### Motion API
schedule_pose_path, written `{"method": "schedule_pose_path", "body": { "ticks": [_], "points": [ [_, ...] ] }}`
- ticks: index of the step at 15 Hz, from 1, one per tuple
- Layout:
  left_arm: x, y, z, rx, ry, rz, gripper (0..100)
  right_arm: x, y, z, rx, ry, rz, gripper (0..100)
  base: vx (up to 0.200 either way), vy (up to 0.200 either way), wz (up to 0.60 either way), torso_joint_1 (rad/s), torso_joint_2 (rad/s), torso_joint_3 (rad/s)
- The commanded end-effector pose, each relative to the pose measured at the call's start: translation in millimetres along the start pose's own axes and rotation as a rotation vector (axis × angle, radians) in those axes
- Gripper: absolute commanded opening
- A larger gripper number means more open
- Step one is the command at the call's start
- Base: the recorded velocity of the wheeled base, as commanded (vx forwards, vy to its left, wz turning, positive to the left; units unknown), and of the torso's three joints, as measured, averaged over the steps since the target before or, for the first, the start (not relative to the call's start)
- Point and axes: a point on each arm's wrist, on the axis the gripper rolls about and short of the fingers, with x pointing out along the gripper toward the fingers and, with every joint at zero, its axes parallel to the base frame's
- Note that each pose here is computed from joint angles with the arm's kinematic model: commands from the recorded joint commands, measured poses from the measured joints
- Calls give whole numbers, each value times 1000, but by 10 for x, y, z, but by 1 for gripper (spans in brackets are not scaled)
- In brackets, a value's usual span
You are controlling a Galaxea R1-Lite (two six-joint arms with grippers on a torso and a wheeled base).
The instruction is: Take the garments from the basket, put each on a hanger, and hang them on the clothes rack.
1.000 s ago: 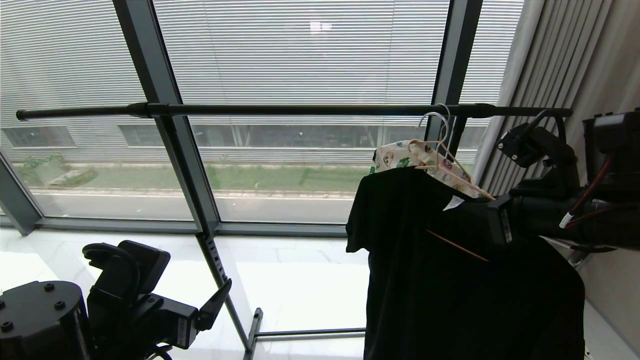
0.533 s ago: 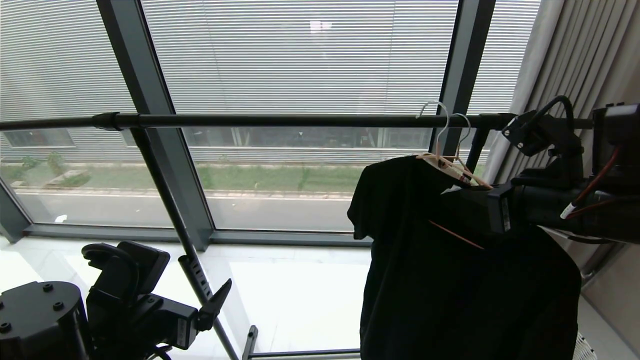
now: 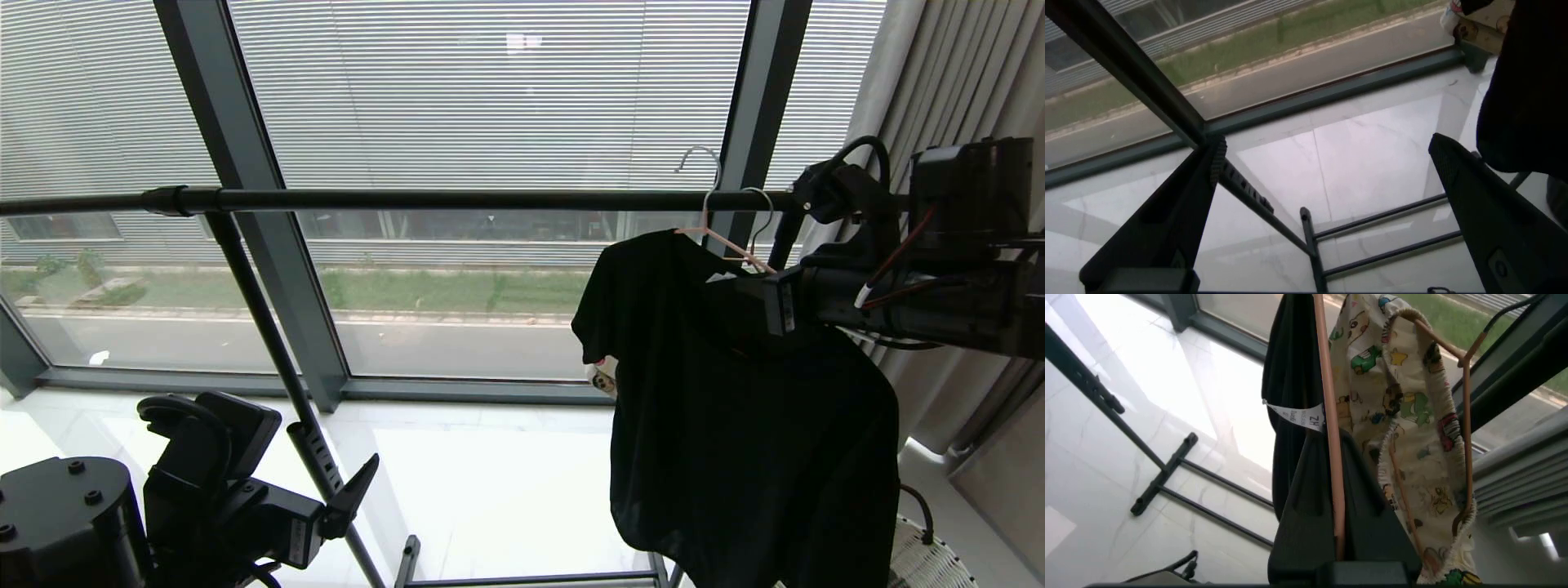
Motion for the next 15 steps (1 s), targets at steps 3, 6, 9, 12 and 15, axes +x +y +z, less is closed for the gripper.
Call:
{"method": "schedule_pose_path", "body": {
  "ticks": [3,6,9,12,15],
  "points": [
    [-4,2,2,21,-2,1,100,466,-90,-52,7,50,-19,0,0,0,0,0,0,0],
    [-5,3,6,26,-3,1,100,569,-89,-122,8,77,-17,0,0,0,0,0,0,0],
    [-4,2,0,28,-1,1,100,622,-89,-162,10,92,-16,0,0,0,0,0,0,0],
    [-2,0,-1,28,1,0,100,622,-88,-167,12,94,-14,0,0,0,0,0,0,0],
    [-17,8,5,25,-6,2,100,535,-79,-99,30,69,-14,100,0,0,0,0,0,0]
  ]
}}
